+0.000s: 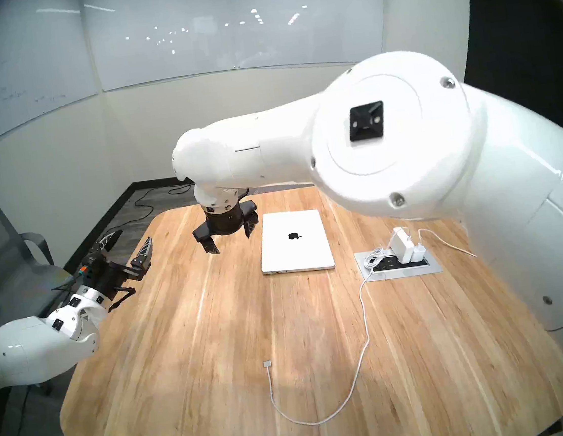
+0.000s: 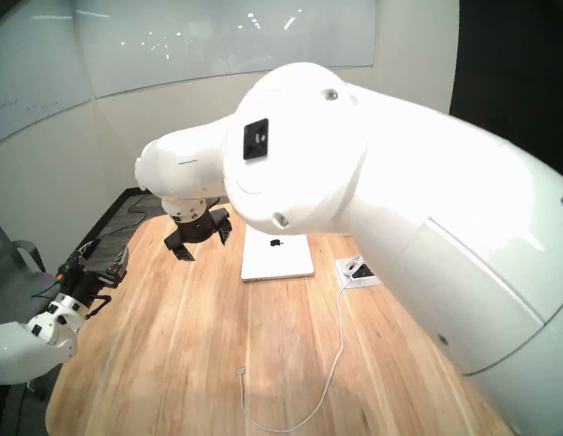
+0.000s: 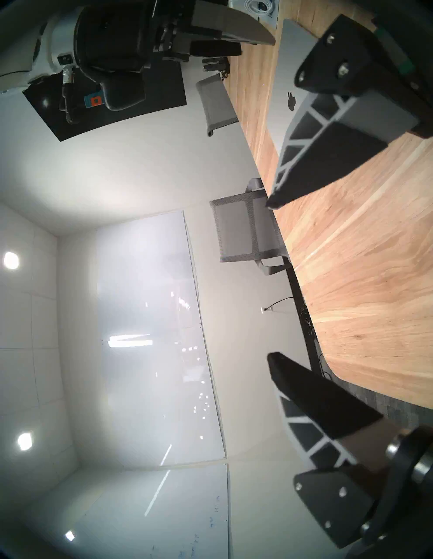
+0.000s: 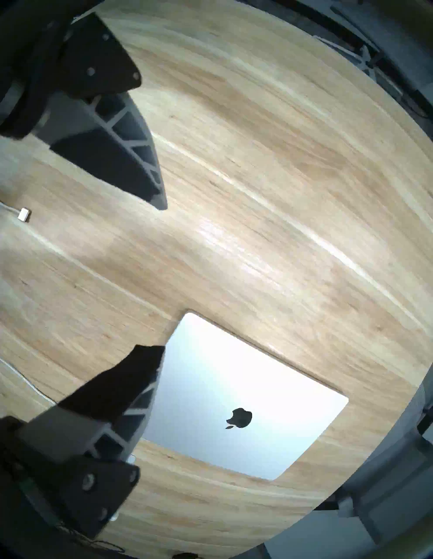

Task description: Plug the charging cable into the port of a MacBook

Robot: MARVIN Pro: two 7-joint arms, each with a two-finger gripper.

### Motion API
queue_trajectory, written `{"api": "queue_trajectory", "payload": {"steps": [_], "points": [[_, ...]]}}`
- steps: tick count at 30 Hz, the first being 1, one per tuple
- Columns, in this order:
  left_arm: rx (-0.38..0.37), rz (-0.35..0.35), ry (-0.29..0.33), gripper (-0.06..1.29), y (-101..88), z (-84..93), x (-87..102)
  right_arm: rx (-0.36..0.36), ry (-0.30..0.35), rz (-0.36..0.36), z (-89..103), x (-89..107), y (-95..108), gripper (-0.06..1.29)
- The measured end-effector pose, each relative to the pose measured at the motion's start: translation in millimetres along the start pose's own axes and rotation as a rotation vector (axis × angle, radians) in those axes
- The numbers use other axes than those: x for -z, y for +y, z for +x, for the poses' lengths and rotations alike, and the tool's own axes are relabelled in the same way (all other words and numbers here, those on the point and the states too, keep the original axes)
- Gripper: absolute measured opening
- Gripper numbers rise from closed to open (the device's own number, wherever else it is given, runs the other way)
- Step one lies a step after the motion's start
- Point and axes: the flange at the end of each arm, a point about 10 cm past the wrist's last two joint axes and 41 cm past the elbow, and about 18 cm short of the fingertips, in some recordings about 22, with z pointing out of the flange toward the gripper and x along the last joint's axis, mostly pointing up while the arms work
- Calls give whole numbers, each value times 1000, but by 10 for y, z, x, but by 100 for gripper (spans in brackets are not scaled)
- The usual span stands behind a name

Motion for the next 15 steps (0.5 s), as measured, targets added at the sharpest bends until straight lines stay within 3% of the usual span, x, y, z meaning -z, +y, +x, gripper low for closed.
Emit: {"api": "queue_trajectory", "payload": {"steps": [15], "points": [[0, 0, 0, 127, 0, 0, 0, -205, 42, -16, 80, -143, 75, 122]]}}
